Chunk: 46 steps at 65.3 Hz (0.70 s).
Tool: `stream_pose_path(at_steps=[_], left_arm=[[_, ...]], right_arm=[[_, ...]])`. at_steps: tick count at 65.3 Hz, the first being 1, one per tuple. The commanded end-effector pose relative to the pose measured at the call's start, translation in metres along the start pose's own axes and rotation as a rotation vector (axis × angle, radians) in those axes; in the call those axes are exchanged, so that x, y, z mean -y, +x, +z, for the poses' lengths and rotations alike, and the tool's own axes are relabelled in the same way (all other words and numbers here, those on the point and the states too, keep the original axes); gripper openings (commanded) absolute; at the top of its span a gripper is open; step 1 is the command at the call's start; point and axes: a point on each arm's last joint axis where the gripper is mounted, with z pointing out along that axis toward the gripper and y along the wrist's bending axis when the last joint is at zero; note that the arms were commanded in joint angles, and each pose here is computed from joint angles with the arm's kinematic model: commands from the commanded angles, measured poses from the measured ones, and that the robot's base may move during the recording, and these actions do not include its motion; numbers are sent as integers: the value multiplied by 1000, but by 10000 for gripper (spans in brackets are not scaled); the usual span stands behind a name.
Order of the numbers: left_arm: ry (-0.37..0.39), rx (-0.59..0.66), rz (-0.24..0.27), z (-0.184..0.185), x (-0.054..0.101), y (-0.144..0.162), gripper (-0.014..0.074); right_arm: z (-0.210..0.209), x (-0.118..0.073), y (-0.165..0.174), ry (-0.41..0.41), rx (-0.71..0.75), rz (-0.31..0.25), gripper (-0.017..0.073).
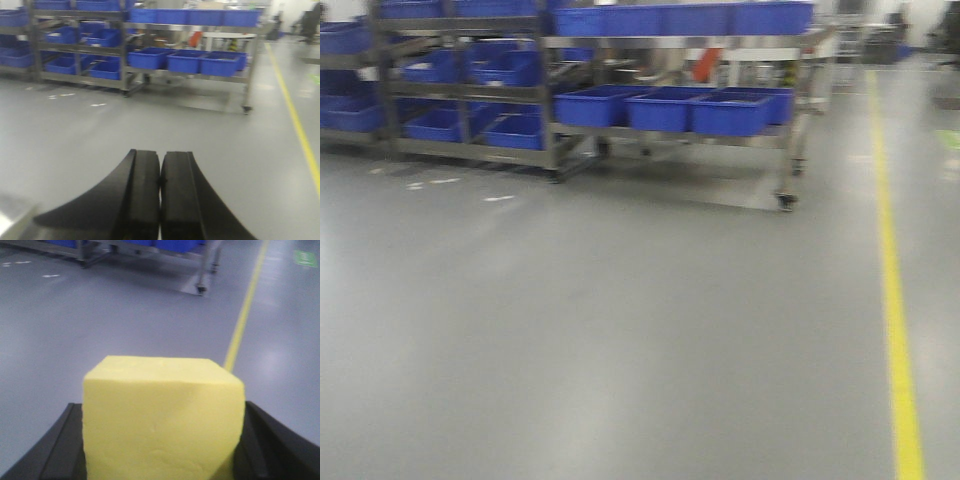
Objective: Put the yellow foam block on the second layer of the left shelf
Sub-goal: 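Drive the base to the shelf of blue bins holding the cube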
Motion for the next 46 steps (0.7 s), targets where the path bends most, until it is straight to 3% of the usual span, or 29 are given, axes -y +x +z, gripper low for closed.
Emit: stream_pose_path(at_steps=[1, 46], left_arm=[[19, 49, -7, 1, 1, 2, 136], [19, 49, -7, 1, 1, 2, 136]], right_arm=[[-2, 0, -14, 2, 93, -22, 308], [-2, 0, -14, 2, 93, -22, 308]])
